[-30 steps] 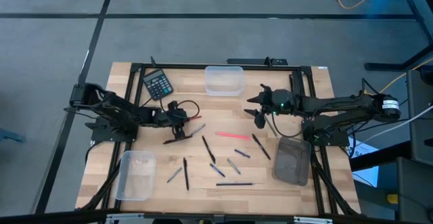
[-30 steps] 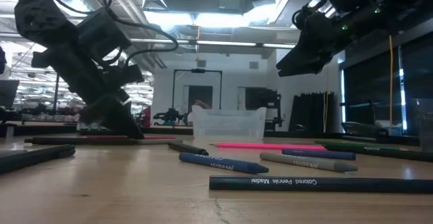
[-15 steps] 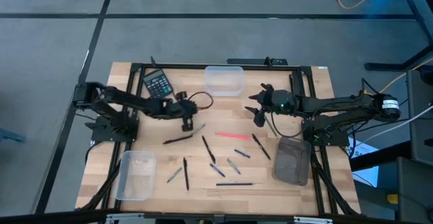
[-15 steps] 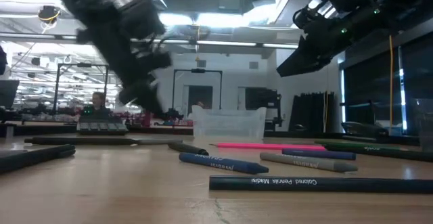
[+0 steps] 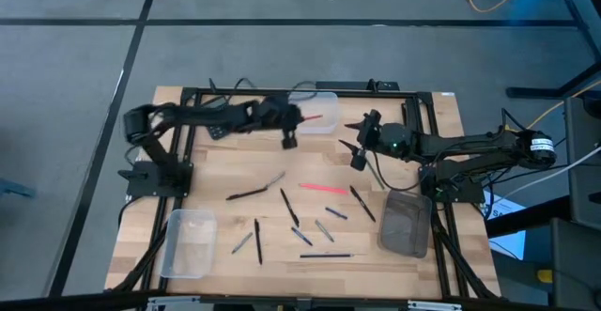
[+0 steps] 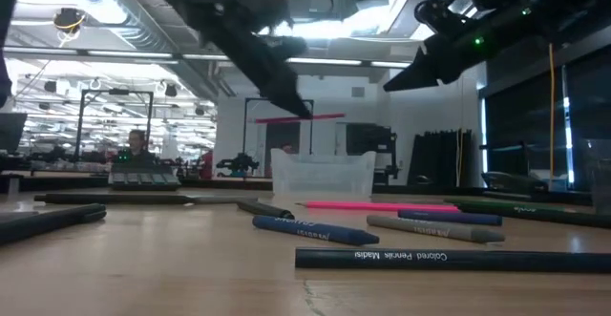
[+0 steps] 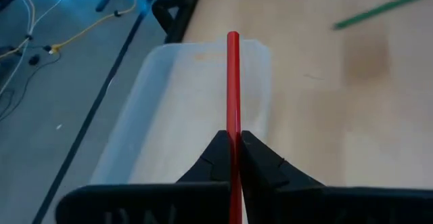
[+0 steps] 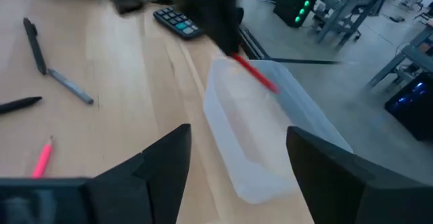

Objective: Sort crayons/erasers/pens/pencils in bins
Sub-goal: Put the red pencil into the top transparent bin

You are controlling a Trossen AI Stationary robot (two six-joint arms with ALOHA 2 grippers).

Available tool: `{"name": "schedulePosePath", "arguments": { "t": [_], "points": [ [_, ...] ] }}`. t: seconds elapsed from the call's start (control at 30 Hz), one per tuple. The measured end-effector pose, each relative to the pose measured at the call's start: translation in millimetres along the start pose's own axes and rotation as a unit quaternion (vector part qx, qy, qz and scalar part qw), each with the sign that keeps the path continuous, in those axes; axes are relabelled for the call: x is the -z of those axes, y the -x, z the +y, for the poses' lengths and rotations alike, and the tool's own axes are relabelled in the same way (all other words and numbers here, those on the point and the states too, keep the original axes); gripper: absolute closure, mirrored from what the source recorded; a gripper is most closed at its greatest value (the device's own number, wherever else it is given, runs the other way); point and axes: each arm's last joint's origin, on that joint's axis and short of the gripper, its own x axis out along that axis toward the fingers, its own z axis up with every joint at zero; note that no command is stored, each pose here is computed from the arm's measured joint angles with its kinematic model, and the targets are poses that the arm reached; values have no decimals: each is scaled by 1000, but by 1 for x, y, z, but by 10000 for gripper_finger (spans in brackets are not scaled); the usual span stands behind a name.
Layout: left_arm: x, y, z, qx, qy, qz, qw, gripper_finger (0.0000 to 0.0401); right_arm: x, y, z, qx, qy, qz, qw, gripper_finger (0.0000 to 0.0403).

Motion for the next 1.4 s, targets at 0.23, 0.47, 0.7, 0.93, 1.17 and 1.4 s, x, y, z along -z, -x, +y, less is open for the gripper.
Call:
{"name": "schedulePosePath", "arguments": {
  "t": [0.23, 0.47, 0.7, 0.93, 1.17, 1.4],
  "points": [
    [-5, -50, 24, -17, -16, 22, 999, 398, 4, 0, 1, -7, -21, 18, 1000, 157],
    [9, -84, 28, -38, -5, 63, 997, 394, 2, 0, 1, -5, -35, 12, 999, 157],
    [3, -77, 37, -152, -3, 85, 985, 345, 3, 0, 1, -9, -103, 14, 995, 157],
    [-7, -73, 22, -139, -8, 62, 988, 305, 4, 0, 2, -20, -167, 20, 986, 157],
    [-30, -64, 14, -193, -37, 3, 981, 303, 6, -1, 7, -29, -183, 30, 982, 157],
    [-54, -26, 8, -195, -41, -16, 980, 303, 5, 2, 15, -46, -190, 32, 980, 157]
  ]
}}
